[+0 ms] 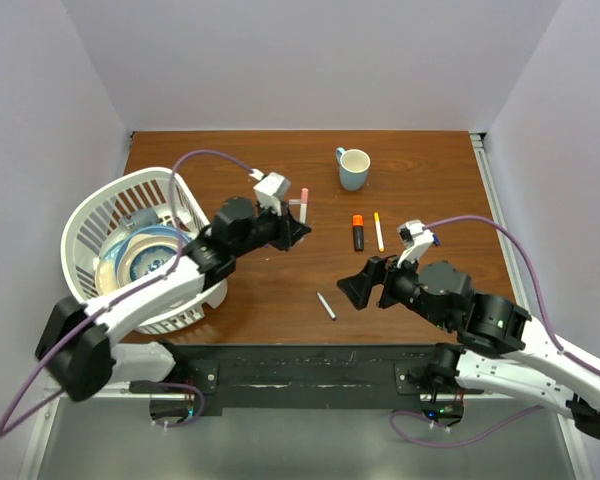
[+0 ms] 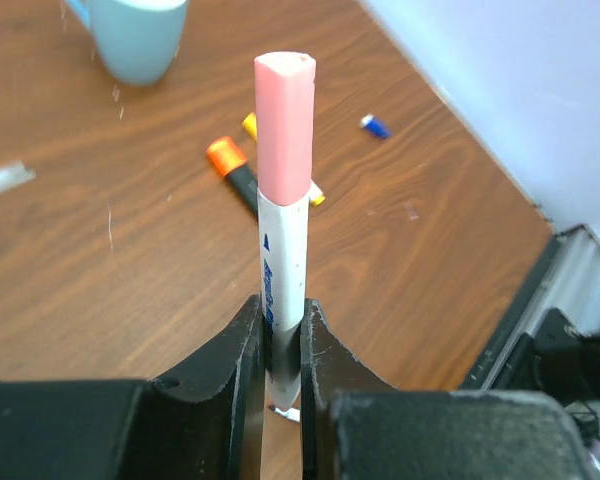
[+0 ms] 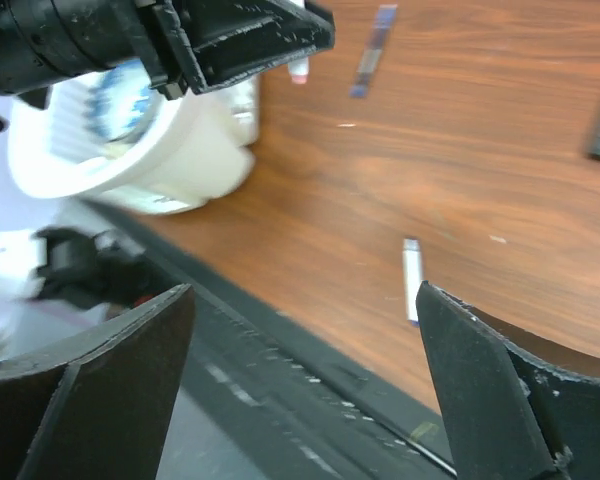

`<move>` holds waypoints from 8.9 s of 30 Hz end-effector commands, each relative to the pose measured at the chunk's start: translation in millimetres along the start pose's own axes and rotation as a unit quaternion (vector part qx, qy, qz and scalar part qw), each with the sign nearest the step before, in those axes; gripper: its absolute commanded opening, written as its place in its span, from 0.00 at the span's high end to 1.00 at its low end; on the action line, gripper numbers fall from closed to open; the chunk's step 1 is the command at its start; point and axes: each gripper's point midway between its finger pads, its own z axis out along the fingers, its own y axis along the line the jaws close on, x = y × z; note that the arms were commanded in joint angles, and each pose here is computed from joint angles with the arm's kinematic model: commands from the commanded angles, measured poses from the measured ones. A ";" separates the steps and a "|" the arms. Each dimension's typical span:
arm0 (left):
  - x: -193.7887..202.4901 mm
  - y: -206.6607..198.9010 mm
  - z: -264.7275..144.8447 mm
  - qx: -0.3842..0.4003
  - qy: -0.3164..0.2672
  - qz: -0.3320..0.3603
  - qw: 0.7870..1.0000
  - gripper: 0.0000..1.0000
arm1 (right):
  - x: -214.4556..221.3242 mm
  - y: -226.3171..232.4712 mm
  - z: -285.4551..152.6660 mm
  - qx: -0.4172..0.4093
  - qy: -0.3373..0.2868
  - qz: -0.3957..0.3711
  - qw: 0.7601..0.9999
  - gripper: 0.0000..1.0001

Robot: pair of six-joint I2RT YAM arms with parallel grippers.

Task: Insert the pens into the pen caps

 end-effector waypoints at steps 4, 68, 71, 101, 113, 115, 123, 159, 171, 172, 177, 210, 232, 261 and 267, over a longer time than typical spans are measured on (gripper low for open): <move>23.7 32.8 80.4 -0.138 0.052 -0.066 0.987 1.00 | 3.8 -51.6 -15.3 0.122 -0.013 0.023 0.992 0.01; -13.4 53.4 -129.3 -0.216 -0.032 -0.052 0.974 0.00 | 131.8 -68.0 125.1 0.143 0.251 -0.139 0.947 0.52; -20.0 35.7 -136.0 -0.166 -0.048 -0.029 0.984 0.00 | 144.8 -73.6 136.8 0.144 0.278 -0.148 0.938 0.54; -30.7 -20.5 -116.6 -0.025 -0.003 -0.029 0.999 0.16 | 98.0 -75.4 195.6 0.178 0.229 -0.092 0.953 1.00; -3.5 -40.6 -84.8 0.059 0.034 -0.092 0.993 0.21 | -10.8 -6.3 130.5 0.052 0.017 0.040 0.998 1.00; -7.1 -45.6 -81.2 0.075 0.030 -0.096 0.992 0.23 | -17.9 4.7 121.2 0.020 0.002 0.054 0.998 1.00; -13.5 -73.4 -73.0 0.171 0.015 -0.103 0.980 0.30 | -48.6 32.8 91.0 -0.061 -0.060 0.086 0.993 1.00; 26.6 -31.1 -59.5 0.070 0.066 -0.081 0.992 1.00 | -146.5 -26.9 100.3 0.153 -0.062 -0.181 0.969 0.61; 23.7 3.2 -99.5 -0.014 0.083 0.092 0.992 1.00 | -86.5 -256.2 113.3 0.299 0.222 -0.095 0.923 0.50; 29.2 7.4 -98.7 -0.017 0.083 0.097 0.992 1.00 | -76.9 -266.3 111.5 0.304 0.243 -0.087 0.917 0.48; 42.9 11.5 -97.4 -0.009 0.077 0.107 0.991 1.00 | -56.0 -311.2 108.2 0.318 0.312 -0.069 0.893 0.52; 48.6 5.2 -93.5 0.017 0.076 0.106 0.991 1.00 | -18.4 -406.3 80.2 0.330 0.393 -0.006 0.859 0.48; 41.0 0.2 -99.8 0.022 0.057 0.108 0.992 1.00 | 3.3 -410.2 75.7 0.347 0.423 0.035 0.836 0.62; 9.1 -32.8 -91.8 0.080 0.021 0.059 0.995 1.00 | -40.2 -319.8 107.4 0.320 0.206 0.126 0.916 1.00; -2.3 -63.9 -94.3 0.158 -0.012 0.006 0.987 1.00 | -81.2 -188.6 125.9 0.201 0.074 0.087 0.973 1.00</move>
